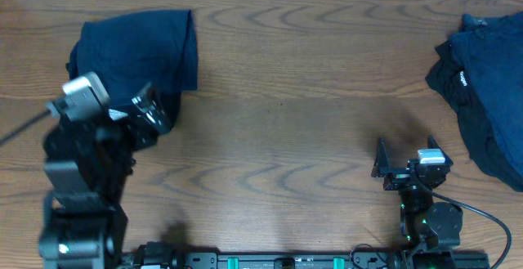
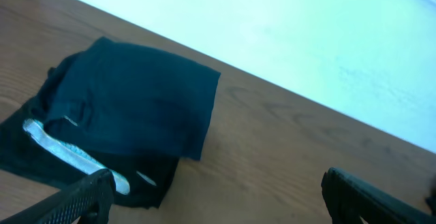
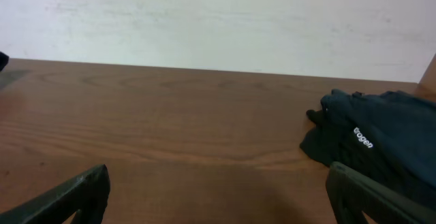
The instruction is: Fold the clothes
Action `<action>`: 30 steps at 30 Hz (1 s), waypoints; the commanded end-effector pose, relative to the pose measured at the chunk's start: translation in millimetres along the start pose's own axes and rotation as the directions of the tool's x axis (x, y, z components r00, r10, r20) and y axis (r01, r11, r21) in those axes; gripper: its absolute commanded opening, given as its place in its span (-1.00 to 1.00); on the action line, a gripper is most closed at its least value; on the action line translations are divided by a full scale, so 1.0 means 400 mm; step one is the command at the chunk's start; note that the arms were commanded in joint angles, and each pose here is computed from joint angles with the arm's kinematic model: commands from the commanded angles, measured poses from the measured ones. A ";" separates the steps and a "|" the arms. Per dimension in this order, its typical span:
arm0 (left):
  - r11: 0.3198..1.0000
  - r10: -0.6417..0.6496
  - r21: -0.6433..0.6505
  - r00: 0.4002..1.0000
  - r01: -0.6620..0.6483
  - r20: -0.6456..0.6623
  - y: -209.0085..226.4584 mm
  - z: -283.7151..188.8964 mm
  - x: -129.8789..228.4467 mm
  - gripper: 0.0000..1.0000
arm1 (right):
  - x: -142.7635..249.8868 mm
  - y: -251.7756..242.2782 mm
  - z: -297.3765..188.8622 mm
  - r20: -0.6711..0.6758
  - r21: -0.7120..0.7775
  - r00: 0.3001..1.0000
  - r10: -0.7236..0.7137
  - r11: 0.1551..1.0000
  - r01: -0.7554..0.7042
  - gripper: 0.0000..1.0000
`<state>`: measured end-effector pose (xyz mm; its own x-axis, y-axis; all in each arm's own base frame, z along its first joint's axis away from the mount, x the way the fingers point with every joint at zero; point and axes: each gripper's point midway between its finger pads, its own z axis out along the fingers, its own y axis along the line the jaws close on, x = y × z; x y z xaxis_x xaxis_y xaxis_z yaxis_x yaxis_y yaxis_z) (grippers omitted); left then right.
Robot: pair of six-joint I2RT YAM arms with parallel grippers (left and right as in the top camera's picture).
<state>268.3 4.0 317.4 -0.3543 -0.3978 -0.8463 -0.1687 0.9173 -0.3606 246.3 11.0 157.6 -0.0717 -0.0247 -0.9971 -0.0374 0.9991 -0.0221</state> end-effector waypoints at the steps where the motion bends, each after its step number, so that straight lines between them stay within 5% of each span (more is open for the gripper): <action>1: 0.999 0.012 -0.039 1.000 -0.012 0.011 0.041 0.012 0.067 0.96 | 0.001 -0.002 -0.001 0.000 0.000 1.000 -0.018 1.000 0.018 0.98; 12: 0.999 0.000 0.036 0.983 -0.007 0.184 0.117 0.086 0.247 0.96 | 0.001 -0.002 -0.001 0.000 0.000 1.000 -0.018 1.000 0.018 0.98; 30: 0.997 0.006 0.067 0.964 -0.025 0.267 0.159 0.118 0.343 0.96 | 0.001 -0.002 -0.001 0.000 0.001 1.000 -0.018 1.000 0.018 0.98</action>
<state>253.3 7.3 155.1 -0.1191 -0.3911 -0.9126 -0.1008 0.9192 -0.3808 246.2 11.7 157.6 -0.0715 -0.0281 -0.9970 -0.0418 0.9988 -0.0252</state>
